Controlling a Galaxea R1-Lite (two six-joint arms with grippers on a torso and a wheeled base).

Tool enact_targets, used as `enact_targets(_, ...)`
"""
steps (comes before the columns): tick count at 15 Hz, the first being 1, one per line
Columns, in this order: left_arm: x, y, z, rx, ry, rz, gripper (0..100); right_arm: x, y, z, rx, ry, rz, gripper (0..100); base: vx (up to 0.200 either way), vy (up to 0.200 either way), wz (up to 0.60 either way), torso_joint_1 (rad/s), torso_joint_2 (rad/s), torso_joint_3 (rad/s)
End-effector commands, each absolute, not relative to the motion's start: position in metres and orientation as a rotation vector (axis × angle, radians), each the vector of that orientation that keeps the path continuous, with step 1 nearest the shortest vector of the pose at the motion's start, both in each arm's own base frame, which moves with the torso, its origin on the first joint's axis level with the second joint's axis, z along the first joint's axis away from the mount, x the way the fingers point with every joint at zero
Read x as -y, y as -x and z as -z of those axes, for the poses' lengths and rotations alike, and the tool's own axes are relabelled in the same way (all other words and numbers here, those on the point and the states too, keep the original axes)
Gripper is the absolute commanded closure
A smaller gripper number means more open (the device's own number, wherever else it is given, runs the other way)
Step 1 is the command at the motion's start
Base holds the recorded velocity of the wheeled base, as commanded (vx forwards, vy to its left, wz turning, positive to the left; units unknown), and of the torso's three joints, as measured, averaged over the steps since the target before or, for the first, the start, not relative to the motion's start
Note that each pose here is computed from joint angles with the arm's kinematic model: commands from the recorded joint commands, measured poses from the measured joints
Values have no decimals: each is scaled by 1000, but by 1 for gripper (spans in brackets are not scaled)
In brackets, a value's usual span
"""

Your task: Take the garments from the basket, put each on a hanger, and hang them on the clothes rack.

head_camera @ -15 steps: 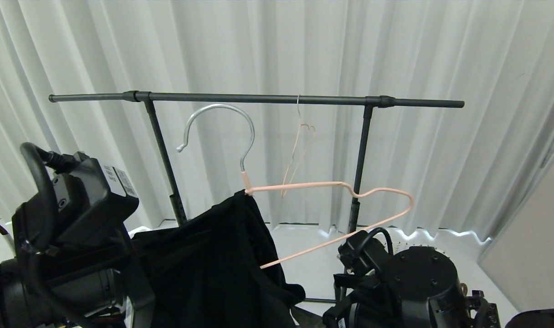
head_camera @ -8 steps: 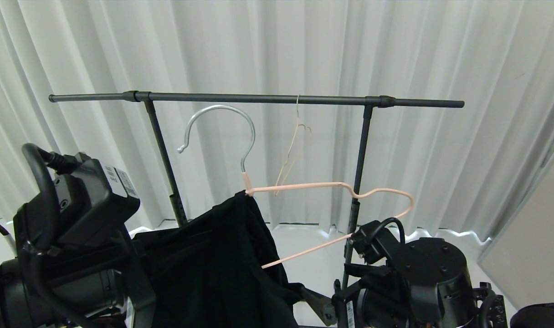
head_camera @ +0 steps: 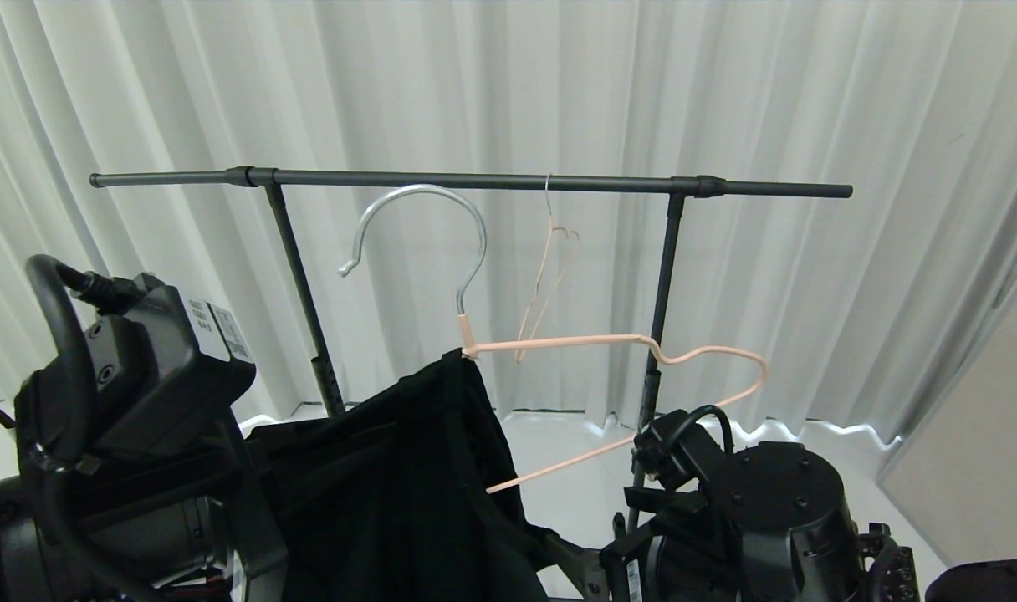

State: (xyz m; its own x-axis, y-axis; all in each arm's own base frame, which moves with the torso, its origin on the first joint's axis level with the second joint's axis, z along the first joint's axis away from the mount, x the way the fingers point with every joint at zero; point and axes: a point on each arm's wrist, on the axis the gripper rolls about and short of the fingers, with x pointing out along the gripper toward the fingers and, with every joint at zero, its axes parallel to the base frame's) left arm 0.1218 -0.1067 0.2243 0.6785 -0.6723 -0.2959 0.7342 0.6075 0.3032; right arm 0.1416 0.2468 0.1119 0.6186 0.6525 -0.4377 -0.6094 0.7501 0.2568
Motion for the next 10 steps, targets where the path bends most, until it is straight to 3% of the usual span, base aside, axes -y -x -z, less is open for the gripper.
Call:
enact_targets(1,107,-122,-225,-154,-421,819,100,-248,-142,-108,-548,-76,-724,0,0,0,0,0,0,0)
enact_targets(10,107,-122,-225,-156,-420,816,100,-247,-145,-94,-549,-12,-637,0,0,0,0,0,0,0)
